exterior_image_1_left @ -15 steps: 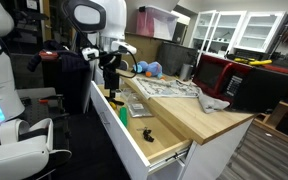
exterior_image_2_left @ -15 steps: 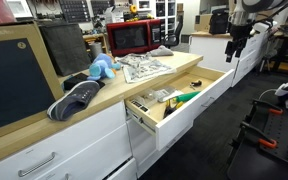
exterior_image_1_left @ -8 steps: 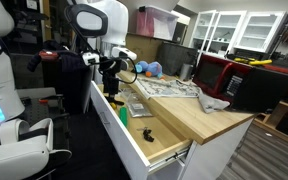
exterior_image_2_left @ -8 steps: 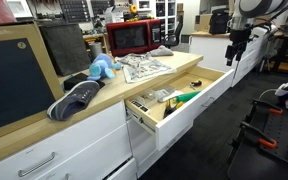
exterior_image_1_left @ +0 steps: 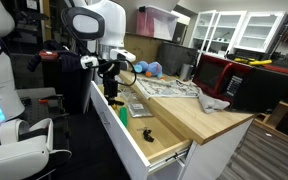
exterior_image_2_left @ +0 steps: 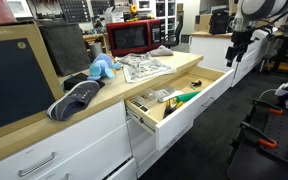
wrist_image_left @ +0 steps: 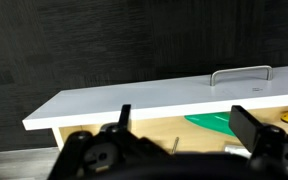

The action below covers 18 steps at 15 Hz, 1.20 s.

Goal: Close the drawer fully

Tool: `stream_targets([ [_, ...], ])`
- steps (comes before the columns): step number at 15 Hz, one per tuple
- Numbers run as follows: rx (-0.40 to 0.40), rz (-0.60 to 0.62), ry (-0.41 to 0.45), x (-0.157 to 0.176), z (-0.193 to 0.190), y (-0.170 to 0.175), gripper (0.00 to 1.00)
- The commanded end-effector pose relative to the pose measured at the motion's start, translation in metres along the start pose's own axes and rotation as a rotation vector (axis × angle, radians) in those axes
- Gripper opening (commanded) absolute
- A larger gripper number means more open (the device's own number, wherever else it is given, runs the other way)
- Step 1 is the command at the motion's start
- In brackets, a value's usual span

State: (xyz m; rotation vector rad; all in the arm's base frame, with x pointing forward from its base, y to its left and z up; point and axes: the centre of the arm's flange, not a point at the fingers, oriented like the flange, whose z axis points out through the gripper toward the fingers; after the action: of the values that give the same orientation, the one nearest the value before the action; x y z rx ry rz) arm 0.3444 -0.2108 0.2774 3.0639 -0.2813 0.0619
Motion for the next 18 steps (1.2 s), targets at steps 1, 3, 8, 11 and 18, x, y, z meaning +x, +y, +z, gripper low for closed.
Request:
stream_targets([
  [1,0.027,0.039,0.039,-0.011,0.021,0.010,1.00],
  [3,0.065,0.066,0.024,-0.016,0.035,0.013,1.00],
  [8,0.118,0.091,0.023,-0.027,0.073,0.014,1.00],
  [11,0.104,0.085,0.053,-0.022,0.094,0.020,0.68],
  [18,0.100,0.061,0.096,-0.017,0.132,0.007,0.13],
])
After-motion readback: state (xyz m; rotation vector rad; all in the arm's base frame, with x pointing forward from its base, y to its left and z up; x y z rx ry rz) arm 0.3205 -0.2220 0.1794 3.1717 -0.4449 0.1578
